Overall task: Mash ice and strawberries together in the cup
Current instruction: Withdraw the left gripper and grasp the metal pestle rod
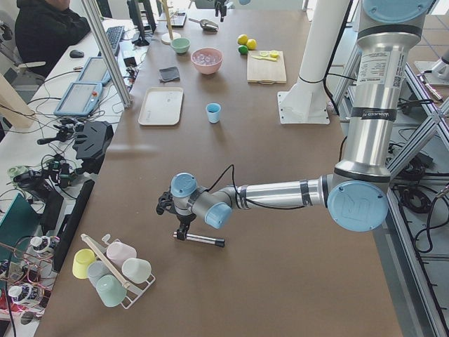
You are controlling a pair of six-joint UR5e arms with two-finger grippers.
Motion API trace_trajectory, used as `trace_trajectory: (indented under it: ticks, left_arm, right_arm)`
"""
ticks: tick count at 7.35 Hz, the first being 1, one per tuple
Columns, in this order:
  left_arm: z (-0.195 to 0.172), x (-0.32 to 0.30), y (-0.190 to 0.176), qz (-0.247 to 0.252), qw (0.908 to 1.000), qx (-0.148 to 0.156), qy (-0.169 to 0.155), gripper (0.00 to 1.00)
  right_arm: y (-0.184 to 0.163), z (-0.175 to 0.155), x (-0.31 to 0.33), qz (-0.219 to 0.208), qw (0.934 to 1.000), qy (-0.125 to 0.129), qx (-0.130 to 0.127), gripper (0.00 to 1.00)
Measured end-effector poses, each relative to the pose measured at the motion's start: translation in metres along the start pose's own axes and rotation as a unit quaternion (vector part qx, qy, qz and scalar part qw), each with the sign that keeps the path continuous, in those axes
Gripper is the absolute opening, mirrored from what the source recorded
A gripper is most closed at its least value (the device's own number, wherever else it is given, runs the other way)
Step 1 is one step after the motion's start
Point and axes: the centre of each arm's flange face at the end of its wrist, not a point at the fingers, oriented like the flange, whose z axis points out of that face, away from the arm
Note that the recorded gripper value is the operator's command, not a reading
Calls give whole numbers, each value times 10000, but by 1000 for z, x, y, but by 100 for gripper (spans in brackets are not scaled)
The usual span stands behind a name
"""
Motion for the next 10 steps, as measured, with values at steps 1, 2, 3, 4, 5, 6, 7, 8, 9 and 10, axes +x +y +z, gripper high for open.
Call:
trace_trajectory:
  ticks: [1, 2, 3, 4, 5, 6, 7, 8, 9, 10]
  left_arm:
    - [4, -5, 3, -13, 10000, -19, -11, 91]
    - [8, -10, 8, -4, 10000, -7, -10, 61]
    - [12, -15, 12, 16, 10000, 25, 0, 44]
    - [14, -17, 13, 30, 10000, 47, 6, 30]
    - [15, -17, 13, 41, 10000, 54, 6, 7]
    - [15, -16, 12, 50, 10000, 57, 6, 0]
    - [15, -14, 10, 53, 10000, 64, 5, 0]
    - [14, -13, 9, 63, 9999, 78, 9, 0]
    - [7, -9, 5, 98, 9998, 160, 34, 0]
    - [-11, -3, -9, 133, 9993, 354, 72, 0]
  right_arm:
    - [0, 1, 1, -43, 10000, 17, 51, 98]
    - [2, 3, 4, -48, 10000, 53, 64, 98]
    - [3, 6, 8, -33, 9999, 80, 55, 98]
    - [3, 7, 9, -29, 9999, 91, 55, 98]
    - [3, 7, 9, -30, 9999, 93, 58, 98]
    - [3, 7, 9, -30, 9999, 93, 58, 98]
    - [3, 7, 9, -26, 9999, 95, 54, 98]
    - [4, 8, 10, -18, 9999, 97, 47, 98]
    - [4, 8, 10, -13, 9999, 98, 42, 98]
    - [5, 8, 10, -10, 9999, 96, 41, 98]
